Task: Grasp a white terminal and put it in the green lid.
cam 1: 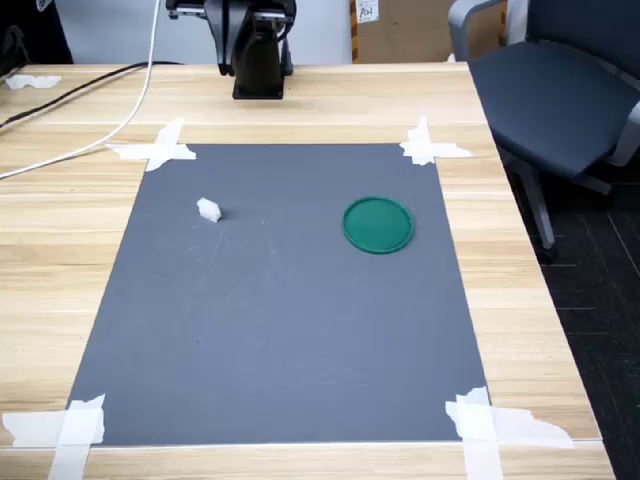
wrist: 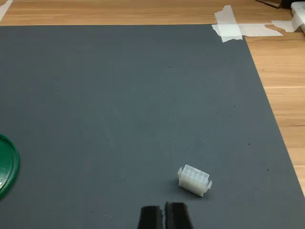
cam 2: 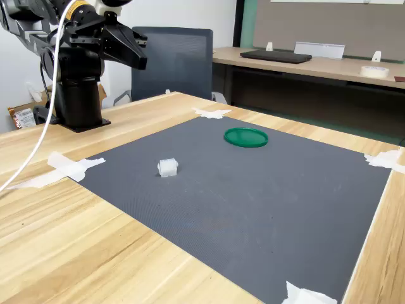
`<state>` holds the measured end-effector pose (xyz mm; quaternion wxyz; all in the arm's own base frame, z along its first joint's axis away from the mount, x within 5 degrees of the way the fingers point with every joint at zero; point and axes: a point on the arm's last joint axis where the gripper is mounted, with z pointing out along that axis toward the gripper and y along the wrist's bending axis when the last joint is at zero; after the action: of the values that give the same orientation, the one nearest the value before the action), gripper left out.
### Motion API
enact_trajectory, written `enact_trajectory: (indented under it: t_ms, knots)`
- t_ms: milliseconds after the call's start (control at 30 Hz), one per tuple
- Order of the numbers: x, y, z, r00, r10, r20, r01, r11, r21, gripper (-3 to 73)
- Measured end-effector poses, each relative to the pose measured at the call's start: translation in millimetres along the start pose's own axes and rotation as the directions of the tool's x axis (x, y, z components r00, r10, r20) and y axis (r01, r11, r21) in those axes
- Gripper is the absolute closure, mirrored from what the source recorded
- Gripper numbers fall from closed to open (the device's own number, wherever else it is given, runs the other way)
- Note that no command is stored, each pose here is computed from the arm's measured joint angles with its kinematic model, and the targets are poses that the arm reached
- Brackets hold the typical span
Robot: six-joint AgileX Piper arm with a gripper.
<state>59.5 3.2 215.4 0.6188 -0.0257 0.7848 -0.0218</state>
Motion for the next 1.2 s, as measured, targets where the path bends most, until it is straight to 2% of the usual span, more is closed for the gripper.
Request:
enact_trajectory:
  t_ms: [933,1200]
  knots:
    - [4.0,1.0,2.9,0.997,-0.008,-0.076,0.007,1.000,-0.018,72.3]
    - [-28.0,-3.5,9.0,0.994,-0.028,-0.101,0.026,1.000,-0.015,72.3]
